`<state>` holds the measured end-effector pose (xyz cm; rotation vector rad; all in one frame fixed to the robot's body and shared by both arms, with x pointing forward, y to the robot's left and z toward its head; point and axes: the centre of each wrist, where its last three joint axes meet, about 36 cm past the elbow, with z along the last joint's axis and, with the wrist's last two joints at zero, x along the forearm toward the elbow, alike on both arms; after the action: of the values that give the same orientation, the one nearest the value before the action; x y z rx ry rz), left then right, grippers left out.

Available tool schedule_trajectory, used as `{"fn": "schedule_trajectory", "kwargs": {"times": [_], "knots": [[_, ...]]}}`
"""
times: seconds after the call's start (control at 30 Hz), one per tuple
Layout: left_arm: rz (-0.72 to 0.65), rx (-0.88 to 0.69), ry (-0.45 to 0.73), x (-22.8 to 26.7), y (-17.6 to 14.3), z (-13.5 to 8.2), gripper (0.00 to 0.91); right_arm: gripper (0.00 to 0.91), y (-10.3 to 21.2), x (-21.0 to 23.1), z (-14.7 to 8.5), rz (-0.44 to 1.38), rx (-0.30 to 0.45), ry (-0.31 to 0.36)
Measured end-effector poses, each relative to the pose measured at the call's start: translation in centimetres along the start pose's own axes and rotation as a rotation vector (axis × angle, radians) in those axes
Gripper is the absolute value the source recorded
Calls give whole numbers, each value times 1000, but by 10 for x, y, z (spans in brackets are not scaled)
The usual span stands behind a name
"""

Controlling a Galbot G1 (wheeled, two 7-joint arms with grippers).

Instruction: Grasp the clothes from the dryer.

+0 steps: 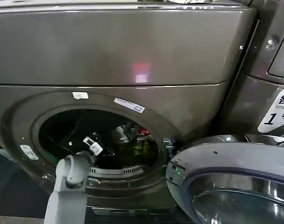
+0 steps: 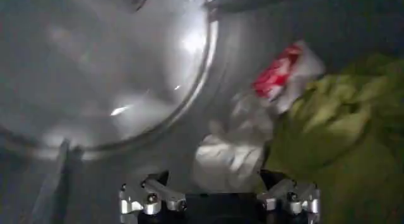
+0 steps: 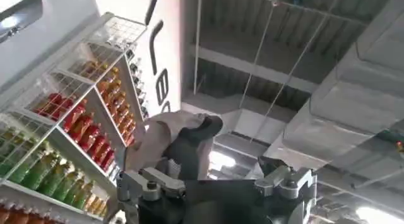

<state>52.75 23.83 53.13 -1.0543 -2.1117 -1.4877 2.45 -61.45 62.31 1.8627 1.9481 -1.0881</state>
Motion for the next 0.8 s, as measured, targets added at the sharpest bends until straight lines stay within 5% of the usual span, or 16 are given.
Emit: {"fn": "schedule_trajectory", "kwargs": {"times": [0.8], "knots": [[52,-206,202,-22,31,-27,907,907,7,0,5,-6,-5,9]]}}
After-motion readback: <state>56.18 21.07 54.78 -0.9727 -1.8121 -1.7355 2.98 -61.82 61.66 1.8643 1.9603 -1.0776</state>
